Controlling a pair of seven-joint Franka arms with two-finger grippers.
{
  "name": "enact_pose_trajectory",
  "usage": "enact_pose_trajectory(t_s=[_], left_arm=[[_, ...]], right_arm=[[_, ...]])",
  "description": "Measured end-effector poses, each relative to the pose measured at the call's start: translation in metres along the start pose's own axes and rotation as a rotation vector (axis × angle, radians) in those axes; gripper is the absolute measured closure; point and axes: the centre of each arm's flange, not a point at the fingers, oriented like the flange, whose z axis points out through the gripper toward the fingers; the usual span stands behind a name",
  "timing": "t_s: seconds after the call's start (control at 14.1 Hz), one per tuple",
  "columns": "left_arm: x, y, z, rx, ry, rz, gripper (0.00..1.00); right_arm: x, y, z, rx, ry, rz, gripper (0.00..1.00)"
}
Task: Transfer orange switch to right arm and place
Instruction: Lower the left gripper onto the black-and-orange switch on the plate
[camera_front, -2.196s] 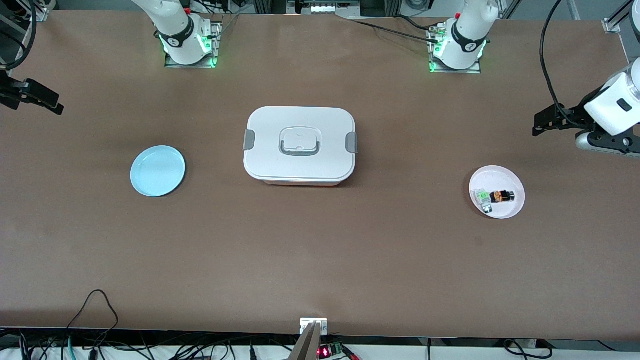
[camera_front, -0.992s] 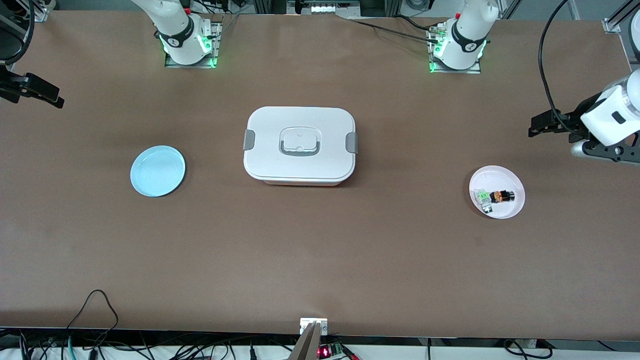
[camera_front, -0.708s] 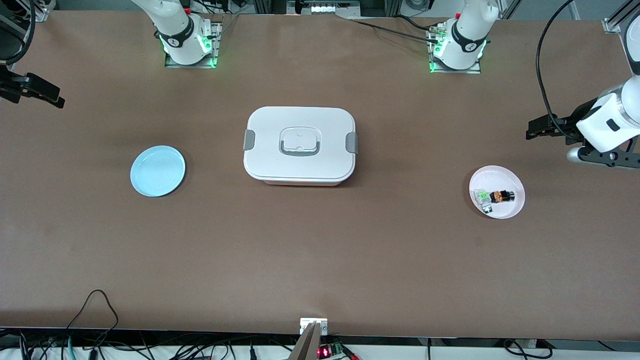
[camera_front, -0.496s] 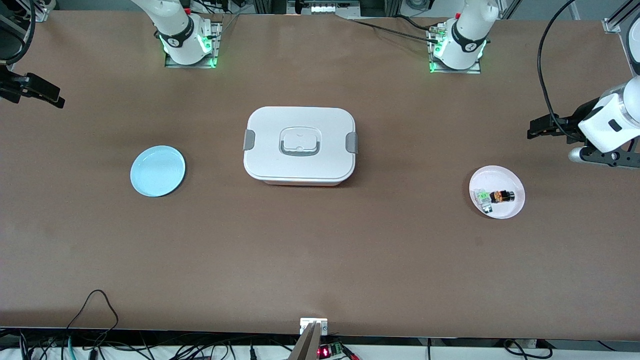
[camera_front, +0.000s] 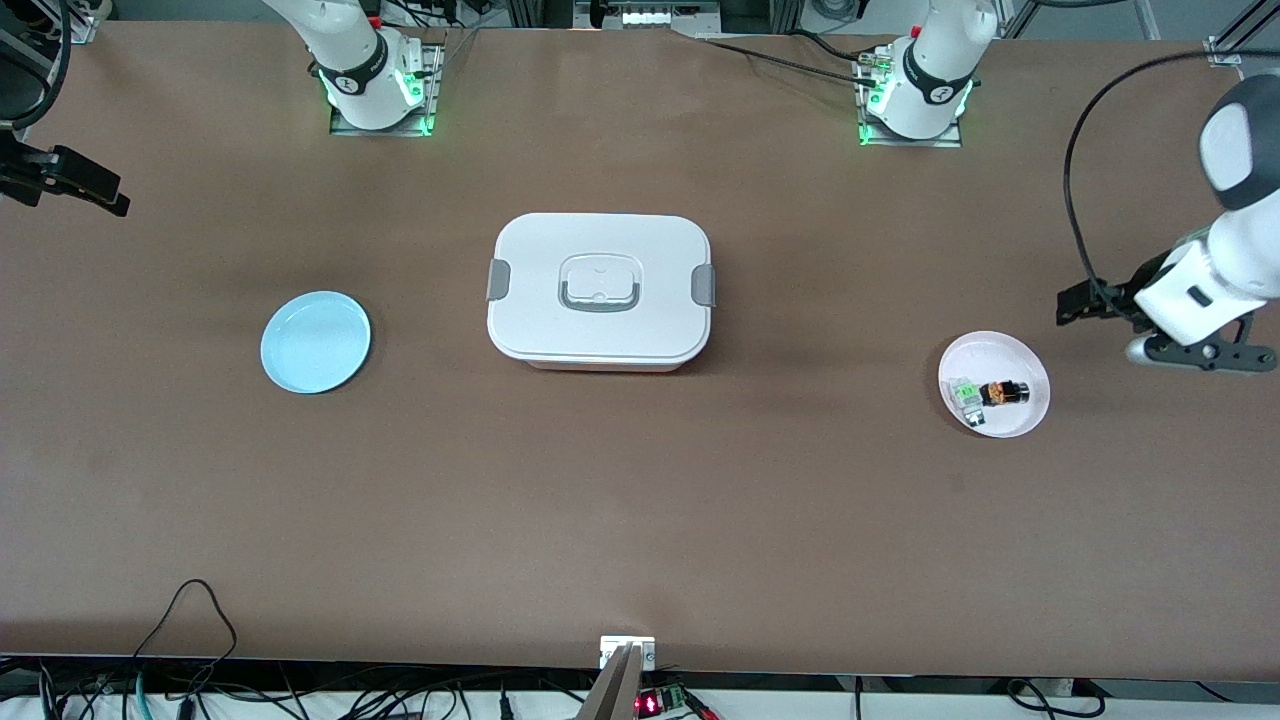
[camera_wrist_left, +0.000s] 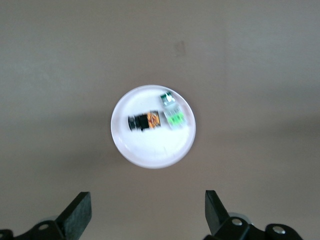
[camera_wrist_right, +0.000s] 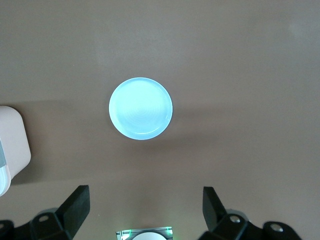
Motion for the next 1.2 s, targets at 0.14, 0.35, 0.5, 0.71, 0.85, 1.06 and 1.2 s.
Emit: enact_pose_trajectory(t_s=[0.14,0.35,0.5,0.71,0.85,1.06,1.2], left_arm=[[0.003,-0.005,0.04,0.003,0.01,0.0,0.0],[0.01,-0.006,0.09,0.014,0.054,0.001,0.0],[0.017,-0.011,0.121,0.021,0.073,-0.005,0.0],[0.021,-0.019,0.162,0.024,0.069,-0.016,0.0],[0.021,-0.032,0.189,0.029,0.086,-0.038,0.0],[0.019,-0.042,0.215,0.028,0.096,-0.087,0.0],[0.02,-0.04,0.22,0.011,0.094,-0.137,0.0]], right_arm=[[-0.002,0.0,0.001,0.0,-0.018,0.0,0.0],[-0.002,0.0,0.001,0.0,-0.02,0.0,0.0],[-0.002,0.0,-0.001,0.0,-0.015,0.0,0.0],[-0.002,0.0,-0.003,0.0,-0.011,0.001,0.0],[-0.002,0.0,-0.003,0.0,-0.01,0.001,0.0],[-0.002,0.0,-0.003,0.0,-0.01,0.001,0.0],[-0.002,0.0,-0.003,0.0,-0.008,0.001,0.0]])
